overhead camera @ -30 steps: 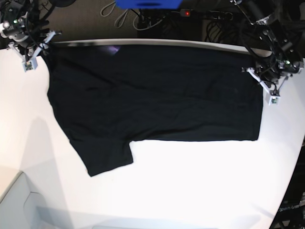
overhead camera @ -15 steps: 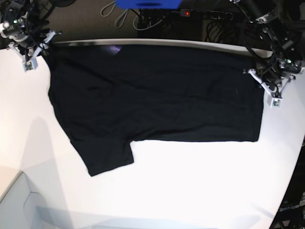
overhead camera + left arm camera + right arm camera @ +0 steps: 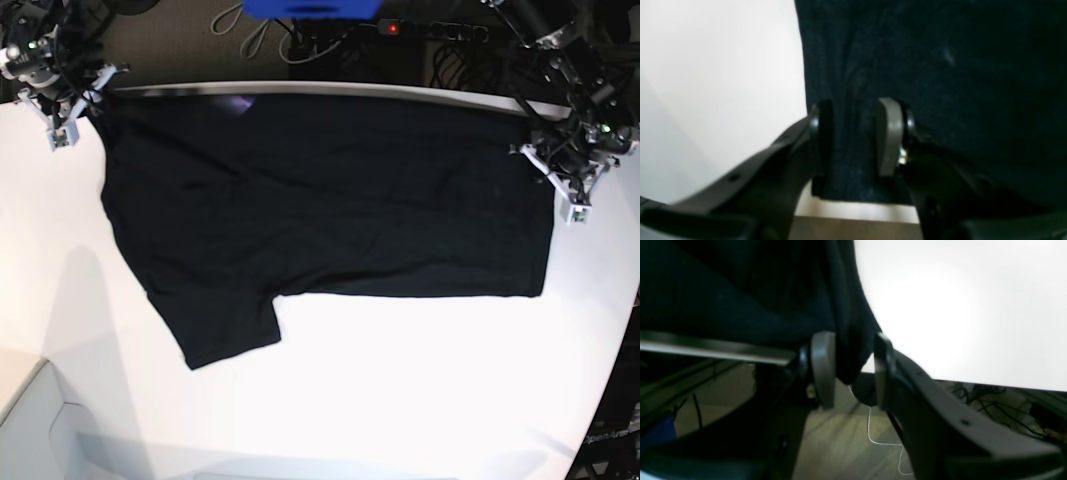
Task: Layout the t-shirt on the table in an organized manner, then fold the t-shirt properly
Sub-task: 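Hold the fold corners with both grippers and tug them taut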
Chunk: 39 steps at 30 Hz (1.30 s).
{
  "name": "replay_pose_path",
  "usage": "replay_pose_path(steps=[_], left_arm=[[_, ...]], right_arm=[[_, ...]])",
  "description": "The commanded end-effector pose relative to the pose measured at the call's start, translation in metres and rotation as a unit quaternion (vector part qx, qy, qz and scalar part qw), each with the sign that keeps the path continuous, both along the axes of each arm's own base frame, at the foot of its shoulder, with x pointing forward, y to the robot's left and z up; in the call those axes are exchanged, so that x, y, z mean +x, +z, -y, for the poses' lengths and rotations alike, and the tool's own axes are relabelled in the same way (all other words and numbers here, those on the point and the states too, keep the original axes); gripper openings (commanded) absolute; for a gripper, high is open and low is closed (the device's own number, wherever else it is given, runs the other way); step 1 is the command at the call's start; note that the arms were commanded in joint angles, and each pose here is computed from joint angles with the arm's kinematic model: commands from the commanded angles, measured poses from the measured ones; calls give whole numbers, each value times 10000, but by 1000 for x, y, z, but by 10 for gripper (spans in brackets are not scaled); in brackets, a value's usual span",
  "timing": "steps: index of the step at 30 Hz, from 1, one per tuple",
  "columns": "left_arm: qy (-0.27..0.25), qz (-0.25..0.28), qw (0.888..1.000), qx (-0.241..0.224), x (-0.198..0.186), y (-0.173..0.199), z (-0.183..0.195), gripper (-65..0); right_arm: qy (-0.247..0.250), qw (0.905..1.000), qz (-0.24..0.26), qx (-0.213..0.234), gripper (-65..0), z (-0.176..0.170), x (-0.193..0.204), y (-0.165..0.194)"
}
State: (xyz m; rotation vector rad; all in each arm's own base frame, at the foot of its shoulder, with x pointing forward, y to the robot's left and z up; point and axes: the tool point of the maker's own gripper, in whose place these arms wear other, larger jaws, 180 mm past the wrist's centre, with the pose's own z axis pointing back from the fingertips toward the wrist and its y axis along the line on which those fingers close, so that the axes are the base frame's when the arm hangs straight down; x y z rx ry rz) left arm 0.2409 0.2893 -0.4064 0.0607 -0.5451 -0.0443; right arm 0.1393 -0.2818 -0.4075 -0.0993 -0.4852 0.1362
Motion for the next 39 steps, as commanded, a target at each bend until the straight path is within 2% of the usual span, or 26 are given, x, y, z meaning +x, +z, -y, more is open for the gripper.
replay_pose_path(steps=[1,18,20,27,39], left_arm=[[6,153,9998,82,6,8,-6,-433],[46,-62,9999,-145,1,-10,-2,-435],[37,-52,9999,-146,1,-9,-2,-463],[39,-64,9999,-155,1,-10,-2,-650],[64,-39,9999,-131,1,-8,-3,-645]], right_arm=[[25,9999,128,-69,-449,4,4,8],[6,9999,131,-79,-449,5,3,8],[12,9999,130,-76,-449,5,3,8],[12,9999,138,-76,-449,5,4,8],[12,9999,145,-76,-449,5,4,8]])
